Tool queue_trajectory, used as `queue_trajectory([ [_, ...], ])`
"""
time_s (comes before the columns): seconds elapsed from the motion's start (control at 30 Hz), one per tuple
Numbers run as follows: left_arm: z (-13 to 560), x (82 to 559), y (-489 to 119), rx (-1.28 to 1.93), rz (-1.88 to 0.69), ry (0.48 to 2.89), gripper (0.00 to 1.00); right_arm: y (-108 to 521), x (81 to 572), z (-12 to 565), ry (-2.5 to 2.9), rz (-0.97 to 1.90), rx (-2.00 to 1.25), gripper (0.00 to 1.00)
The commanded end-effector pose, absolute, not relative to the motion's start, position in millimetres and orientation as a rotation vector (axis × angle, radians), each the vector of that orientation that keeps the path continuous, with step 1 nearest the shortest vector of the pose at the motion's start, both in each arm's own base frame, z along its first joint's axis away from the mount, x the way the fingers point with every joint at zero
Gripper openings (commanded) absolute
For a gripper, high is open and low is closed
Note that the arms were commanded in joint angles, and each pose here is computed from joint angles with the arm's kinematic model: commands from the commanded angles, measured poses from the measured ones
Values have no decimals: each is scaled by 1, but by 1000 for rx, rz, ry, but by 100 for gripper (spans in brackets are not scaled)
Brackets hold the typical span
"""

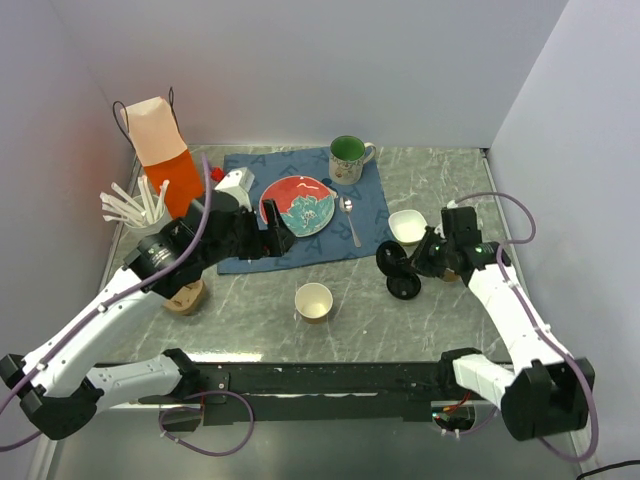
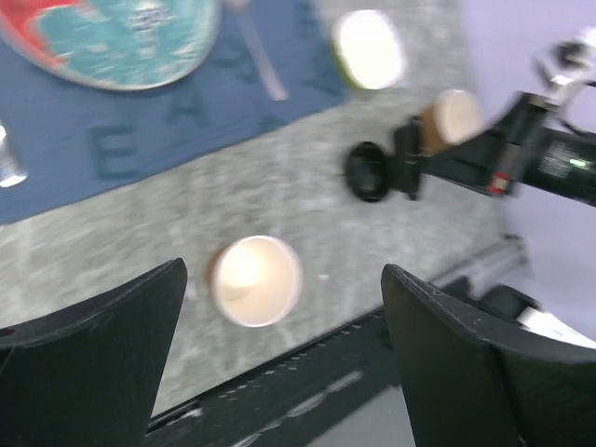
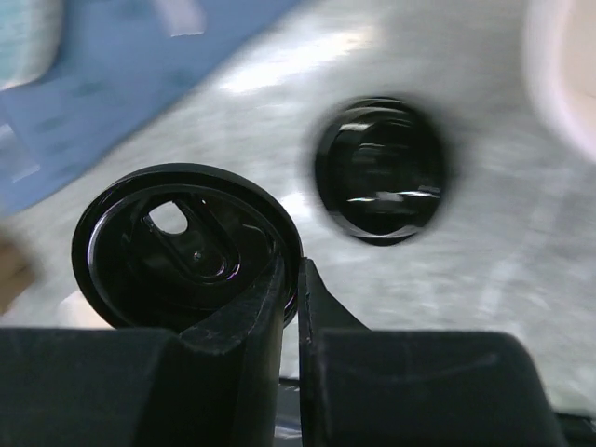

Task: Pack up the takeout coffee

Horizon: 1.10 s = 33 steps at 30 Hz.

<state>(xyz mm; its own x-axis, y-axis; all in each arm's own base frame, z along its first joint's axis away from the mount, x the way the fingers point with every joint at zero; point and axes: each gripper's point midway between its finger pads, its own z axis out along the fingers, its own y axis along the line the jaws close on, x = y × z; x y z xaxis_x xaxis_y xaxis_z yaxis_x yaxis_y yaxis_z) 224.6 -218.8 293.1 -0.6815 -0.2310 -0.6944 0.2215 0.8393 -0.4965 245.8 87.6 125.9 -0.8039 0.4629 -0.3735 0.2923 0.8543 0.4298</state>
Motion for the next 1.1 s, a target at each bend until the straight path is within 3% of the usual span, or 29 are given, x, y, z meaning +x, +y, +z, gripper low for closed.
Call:
queue_trajectory([
  [0.0, 343, 213, -255, 128, -1011, 2080, 90, 138, 253, 193, 2359, 904, 295, 11],
  [0.17, 350, 203, -269, 241, -1146, 1996, 82, 188, 235, 256, 2103, 1416, 59, 10],
  [0.47, 372, 186, -299, 411, -1410, 1829, 68, 209, 203, 299, 1930, 1765, -179, 7],
  [0.7, 352, 213, -289, 600, -1119, 1512, 64, 212, 193, 293, 2005, 1898, -199, 8],
  [0.9, 364, 205, -290, 783, -1006, 1171, 58, 214, 185, 284, 2100, 1955, -191, 7],
  [1.07, 366, 203, -298, 893, -931, 1074, 59, 216, 180, 275, 2193, 1953, -183, 7],
])
